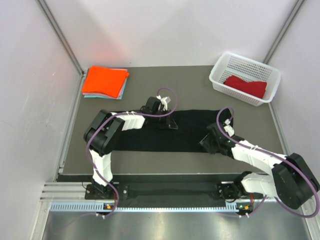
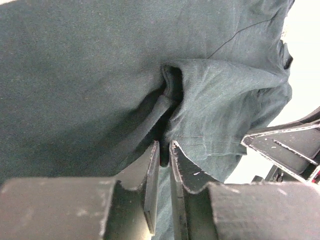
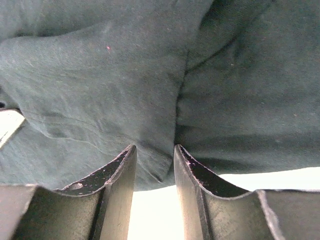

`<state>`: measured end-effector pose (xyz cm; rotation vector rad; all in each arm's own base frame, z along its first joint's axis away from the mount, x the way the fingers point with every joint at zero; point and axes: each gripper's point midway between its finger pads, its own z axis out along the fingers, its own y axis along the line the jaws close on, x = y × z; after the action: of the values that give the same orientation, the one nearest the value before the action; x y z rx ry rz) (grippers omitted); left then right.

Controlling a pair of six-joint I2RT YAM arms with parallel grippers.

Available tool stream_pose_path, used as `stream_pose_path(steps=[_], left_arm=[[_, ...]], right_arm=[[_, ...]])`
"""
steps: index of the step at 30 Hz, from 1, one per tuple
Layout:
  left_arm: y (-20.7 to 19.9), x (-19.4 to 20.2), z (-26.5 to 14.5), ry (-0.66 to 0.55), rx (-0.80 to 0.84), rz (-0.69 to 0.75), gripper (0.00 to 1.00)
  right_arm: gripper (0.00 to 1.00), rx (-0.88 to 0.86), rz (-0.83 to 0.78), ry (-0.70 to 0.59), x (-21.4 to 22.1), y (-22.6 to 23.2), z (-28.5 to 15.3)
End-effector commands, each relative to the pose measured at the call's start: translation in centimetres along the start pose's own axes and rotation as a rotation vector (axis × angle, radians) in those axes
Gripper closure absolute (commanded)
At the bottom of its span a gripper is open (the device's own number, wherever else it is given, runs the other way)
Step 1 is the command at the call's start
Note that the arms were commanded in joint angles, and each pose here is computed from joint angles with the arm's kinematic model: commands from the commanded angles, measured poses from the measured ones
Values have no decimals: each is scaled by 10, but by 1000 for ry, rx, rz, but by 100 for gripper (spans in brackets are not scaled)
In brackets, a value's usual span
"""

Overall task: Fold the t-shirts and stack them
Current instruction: Fold the tshirt

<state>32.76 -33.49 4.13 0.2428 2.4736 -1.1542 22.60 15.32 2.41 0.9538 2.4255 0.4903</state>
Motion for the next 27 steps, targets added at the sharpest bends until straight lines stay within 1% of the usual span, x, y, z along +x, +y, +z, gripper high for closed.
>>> stream_pose_path(steps=[1, 2, 3, 4, 5, 6, 8, 9, 12, 13, 14, 16, 18, 21, 24, 27], left_arm=[[-20, -23, 4, -58, 72, 51, 83], [-21, -22, 5, -53, 76, 50, 84], [-21, -22, 5, -50, 80, 50, 86], [-21, -21, 5, -49, 79, 48, 94], [-21, -22, 5, -50, 80, 47, 98], [-22, -22, 5, -48, 82, 49, 100], [-23, -23, 3, -47, 82, 46, 100], [-25, -23, 3, -46, 83, 41, 100], [-24, -26, -1, -49, 35, -40, 100], [-25, -29, -6, -65, 15, -51, 100], [-23, -25, -8, -55, -7, -69, 100], [-25, -26, -14, -62, -25, -81, 100], [-26, -18, -17, -41, -35, -91, 100], [-27, -13, -25, -42, -54, -94, 100], [-22, -2, -32, -17, -105, -117, 100], [-24, 4, -37, -13, -112, -126, 100]], right_arm=[[64, -15, 12, 1, 6, 2, 6], [64, -14, 15, -2, 5, 2, 6], [69, -11, 15, -6, 4, 1, 7], [74, -13, 14, -16, 2, 1, 6], [79, -13, 15, -21, 1, 1, 5], [90, -16, 16, -26, 0, 1, 4], [99, -22, 3, -47, -5, 3, -1], [100, -5, -6, -50, -6, -1, -3], [100, -13, -30, -77, -14, 3, -14], [100, -25, -48, -102, -20, 5, -20], [100, -9, -59, -108, -22, 1, -24], [100, -29, -68, -135, -29, 6, -32], [100, -14, -75, -133, -29, 2, -36], [100, -9, -83, -110, -24, -4, -38], [100, -17, -85, -81, -15, -10, -36], [100, -36, -86, -73, -12, -13, -35]])
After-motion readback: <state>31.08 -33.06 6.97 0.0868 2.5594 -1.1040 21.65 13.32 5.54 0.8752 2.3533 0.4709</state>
